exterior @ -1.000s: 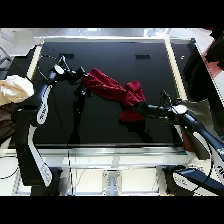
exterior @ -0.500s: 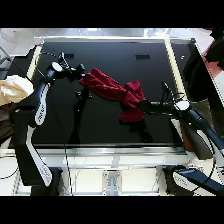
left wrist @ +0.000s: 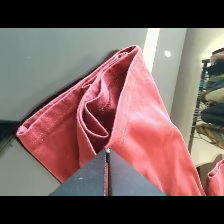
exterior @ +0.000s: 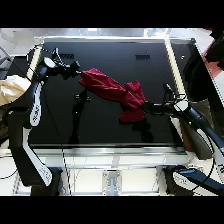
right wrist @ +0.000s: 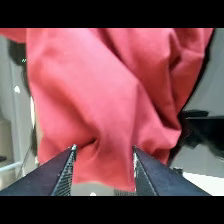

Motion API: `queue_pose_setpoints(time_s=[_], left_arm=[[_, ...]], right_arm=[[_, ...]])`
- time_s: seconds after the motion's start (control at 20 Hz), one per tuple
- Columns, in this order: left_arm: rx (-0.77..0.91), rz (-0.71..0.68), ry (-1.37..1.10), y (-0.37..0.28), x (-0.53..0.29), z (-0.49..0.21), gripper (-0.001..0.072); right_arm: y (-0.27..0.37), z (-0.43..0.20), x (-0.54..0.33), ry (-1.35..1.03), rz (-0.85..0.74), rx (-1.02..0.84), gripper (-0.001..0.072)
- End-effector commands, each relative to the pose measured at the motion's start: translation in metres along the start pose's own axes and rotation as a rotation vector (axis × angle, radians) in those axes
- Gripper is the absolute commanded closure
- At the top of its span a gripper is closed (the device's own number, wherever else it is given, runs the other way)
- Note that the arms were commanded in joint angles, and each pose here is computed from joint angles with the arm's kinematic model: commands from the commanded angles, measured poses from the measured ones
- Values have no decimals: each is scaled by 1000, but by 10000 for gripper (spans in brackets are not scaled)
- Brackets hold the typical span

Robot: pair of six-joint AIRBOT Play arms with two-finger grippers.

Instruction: Fold the shirts.

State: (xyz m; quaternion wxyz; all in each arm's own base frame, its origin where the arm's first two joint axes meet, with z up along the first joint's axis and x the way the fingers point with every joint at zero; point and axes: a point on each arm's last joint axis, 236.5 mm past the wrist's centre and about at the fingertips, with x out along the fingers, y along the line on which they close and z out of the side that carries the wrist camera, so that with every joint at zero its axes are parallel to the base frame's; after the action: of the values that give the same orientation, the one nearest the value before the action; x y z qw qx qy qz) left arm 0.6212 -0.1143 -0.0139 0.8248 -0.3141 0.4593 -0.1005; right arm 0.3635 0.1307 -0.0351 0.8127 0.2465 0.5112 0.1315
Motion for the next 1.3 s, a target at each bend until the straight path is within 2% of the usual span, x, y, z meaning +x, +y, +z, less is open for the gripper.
queue_pose_setpoints(time_s=[0.0,0.1,0.15,0.2,0.25,0.35,0.5,0.65,0.8,0.95,1.05,1.15,1.25], left_arm=[[3,1,5,-1,-3,0,700],[2,0,4,-1,-3,0,700],[2,1,3,0,-3,0,700],[2,1,3,0,-4,1,700],[4,-1,0,-2,-5,1,700],[15,-9,-20,-9,-16,8,700],[173,-33,-94,-36,-70,32,700],[346,-59,-109,-75,-164,32,700],[547,-58,-141,-120,-282,3,700],[699,95,-386,-148,-415,-14,700],[743,211,-634,-161,-508,-23,701],[729,290,-771,-160,-565,-37,701],[709,321,-635,-140,-547,-58,701]], right_arm=[[-9,-1,15,3,-27,7,303],[-4,-6,31,10,-30,-4,305],[-1,-11,40,18,-31,-17,333],[2,-17,46,31,-32,-30,455],[4,-20,50,37,-33,-39,687],[9,-15,44,30,-26,-64,690],[28,25,-11,-43,-36,-218,692],[66,63,-121,-163,-57,-385,692],[123,76,-266,-411,-93,-553,693],[187,56,-403,-717,-29,-654,694],[205,43,-453,-835,-18,-694,695],[208,41,-457,-836,-11,-700,695],[196,49,-423,-709,-34,-681,695]])
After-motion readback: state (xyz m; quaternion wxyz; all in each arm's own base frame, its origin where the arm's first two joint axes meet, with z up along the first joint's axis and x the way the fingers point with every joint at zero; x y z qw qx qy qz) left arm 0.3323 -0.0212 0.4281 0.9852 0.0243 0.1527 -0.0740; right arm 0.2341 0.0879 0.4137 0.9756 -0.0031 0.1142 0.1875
